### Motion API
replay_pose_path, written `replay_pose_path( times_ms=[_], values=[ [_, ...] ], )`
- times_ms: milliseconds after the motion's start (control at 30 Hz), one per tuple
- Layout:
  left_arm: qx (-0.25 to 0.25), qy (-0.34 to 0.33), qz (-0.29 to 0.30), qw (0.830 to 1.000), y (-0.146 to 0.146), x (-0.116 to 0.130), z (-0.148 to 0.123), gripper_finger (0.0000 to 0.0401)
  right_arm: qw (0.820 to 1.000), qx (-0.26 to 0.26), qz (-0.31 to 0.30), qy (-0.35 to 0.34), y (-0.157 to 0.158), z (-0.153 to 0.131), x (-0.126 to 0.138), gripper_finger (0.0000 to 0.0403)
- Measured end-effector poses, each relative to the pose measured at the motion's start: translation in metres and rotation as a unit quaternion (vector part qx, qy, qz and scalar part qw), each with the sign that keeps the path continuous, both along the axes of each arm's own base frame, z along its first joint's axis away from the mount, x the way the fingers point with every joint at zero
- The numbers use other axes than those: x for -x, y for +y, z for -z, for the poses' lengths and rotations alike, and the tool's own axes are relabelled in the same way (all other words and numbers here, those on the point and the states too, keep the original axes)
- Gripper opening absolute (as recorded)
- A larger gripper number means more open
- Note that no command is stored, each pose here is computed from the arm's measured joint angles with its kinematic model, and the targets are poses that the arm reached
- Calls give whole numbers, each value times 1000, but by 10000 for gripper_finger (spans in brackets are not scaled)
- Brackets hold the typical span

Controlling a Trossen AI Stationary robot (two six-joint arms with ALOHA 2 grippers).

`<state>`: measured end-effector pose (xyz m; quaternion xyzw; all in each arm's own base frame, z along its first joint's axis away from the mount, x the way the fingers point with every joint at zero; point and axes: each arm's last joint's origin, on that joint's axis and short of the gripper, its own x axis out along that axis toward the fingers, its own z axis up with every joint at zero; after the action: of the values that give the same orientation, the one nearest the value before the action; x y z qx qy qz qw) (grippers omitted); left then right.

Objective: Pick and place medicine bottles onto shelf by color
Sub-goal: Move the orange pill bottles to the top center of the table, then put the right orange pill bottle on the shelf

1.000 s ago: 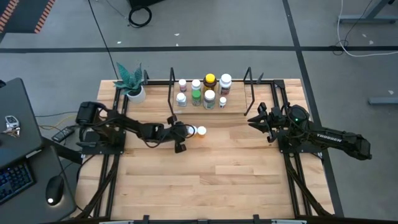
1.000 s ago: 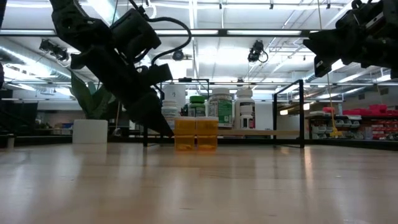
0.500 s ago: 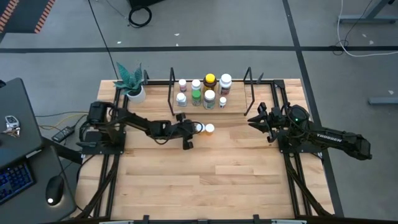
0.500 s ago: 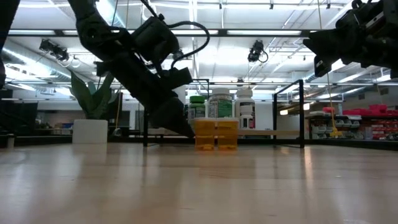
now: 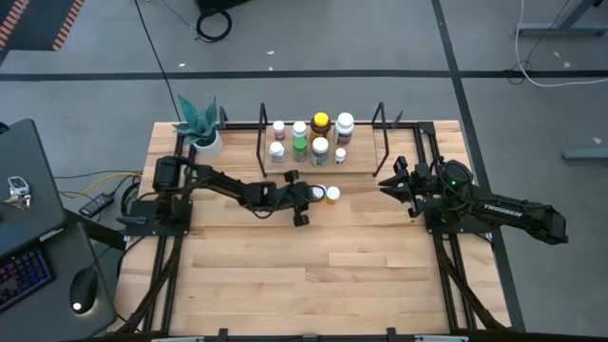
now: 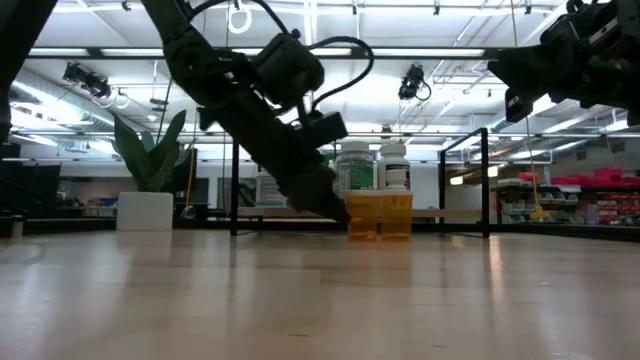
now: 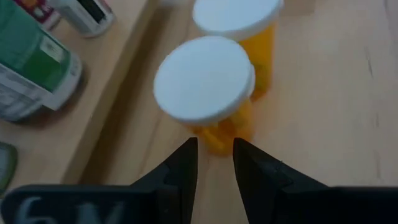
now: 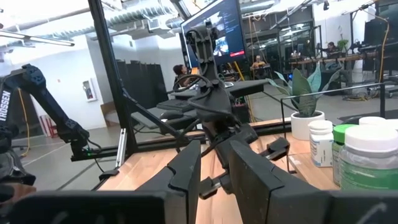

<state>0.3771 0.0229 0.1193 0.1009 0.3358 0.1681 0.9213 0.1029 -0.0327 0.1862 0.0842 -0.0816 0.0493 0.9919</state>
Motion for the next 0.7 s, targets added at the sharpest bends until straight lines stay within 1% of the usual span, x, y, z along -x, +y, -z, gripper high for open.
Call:
replay_pose_path(
  times_ms=[167, 267, 400, 567, 633, 700],
  values=[
    [-1, -27, -8, 1000, 6, -4, -7, 109, 1000, 0, 0, 0, 0, 0, 0, 91],
    [-1, -29, -9, 1000, 6, -3, -10, 107, 1000, 0, 0, 0, 0, 0, 0, 91],
    [1, -15, -2, 1000, 0, 1, -13, 90, 1000, 0, 0, 0, 0, 0, 0, 91],
    [-4, 3, 11, 1000, -6, 9, -30, 59, 1000, 0, 0, 0, 0, 0, 0, 91],
    [-8, 2, 13, 1000, -6, 16, -36, 48, 1000, 0, 0, 0, 0, 0, 0, 91],
    [-7, -5, 13, 1000, -7, 29, -41, 39, 1000, 0, 0, 0, 0, 0, 0, 91]
  ],
)
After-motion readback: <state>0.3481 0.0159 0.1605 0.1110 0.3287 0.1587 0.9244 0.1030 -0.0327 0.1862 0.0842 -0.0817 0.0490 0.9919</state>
